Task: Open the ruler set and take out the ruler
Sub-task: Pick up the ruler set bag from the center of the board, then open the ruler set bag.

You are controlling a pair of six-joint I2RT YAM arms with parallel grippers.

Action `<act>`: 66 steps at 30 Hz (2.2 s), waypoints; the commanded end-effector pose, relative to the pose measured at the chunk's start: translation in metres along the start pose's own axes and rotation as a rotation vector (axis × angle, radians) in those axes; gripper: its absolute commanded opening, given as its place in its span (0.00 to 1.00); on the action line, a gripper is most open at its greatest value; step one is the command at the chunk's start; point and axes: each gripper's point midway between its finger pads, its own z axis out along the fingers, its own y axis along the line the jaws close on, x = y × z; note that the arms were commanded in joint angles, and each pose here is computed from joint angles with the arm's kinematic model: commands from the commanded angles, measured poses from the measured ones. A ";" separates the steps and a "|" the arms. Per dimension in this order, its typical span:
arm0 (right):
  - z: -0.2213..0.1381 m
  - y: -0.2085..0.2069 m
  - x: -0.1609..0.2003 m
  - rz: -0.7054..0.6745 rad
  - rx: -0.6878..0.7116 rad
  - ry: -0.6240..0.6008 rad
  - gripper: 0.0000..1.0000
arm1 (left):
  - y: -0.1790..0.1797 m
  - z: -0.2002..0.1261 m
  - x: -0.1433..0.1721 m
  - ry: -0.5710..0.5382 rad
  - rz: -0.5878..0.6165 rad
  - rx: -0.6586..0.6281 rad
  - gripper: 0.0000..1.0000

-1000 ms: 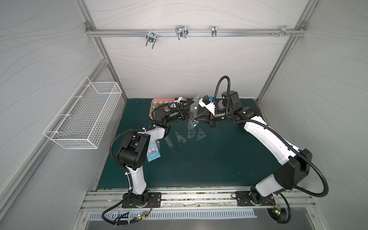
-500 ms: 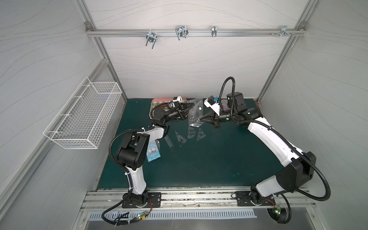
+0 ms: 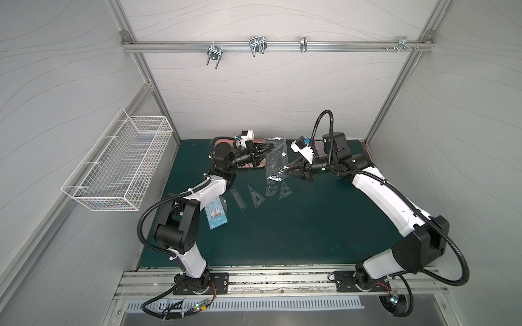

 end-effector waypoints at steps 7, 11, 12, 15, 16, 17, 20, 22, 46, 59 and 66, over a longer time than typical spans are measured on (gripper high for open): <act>-0.028 -0.022 -0.011 0.110 0.286 -0.033 0.51 | -0.005 -0.027 -0.009 -0.114 0.387 -0.304 0.00; -0.021 -0.017 -0.028 0.069 0.442 -0.038 0.52 | 0.013 -0.037 -0.014 -0.189 0.497 -0.441 0.00; -0.019 -0.016 -0.032 0.062 0.479 -0.036 0.52 | 0.017 -0.038 -0.015 -0.200 0.524 -0.465 0.00; -0.010 -0.018 -0.037 0.086 0.554 -0.032 0.52 | 0.028 -0.039 -0.016 -0.240 0.577 -0.542 0.00; -0.005 -0.018 -0.037 0.103 0.561 -0.028 0.52 | 0.031 -0.040 -0.017 -0.256 0.592 -0.559 0.00; -0.003 -0.021 -0.036 0.123 0.593 -0.026 0.52 | 0.032 -0.041 -0.017 -0.277 0.611 -0.574 0.00; 0.008 -0.035 -0.028 0.172 0.666 -0.017 0.52 | 0.032 -0.043 -0.016 -0.328 0.652 -0.588 0.00; 0.019 -0.043 -0.021 0.181 0.682 -0.004 0.52 | 0.028 -0.044 -0.014 -0.350 0.667 -0.576 0.00; 0.075 -0.034 0.000 0.226 0.580 0.095 0.50 | 0.023 -0.046 -0.008 -0.378 0.710 -0.591 0.00; 0.096 -0.048 0.010 0.200 0.651 0.174 0.48 | 0.011 -0.046 -0.003 -0.377 0.720 -0.574 0.00; 0.097 -0.049 0.012 0.179 0.674 0.210 0.39 | 0.005 -0.048 -0.003 -0.387 0.732 -0.567 0.00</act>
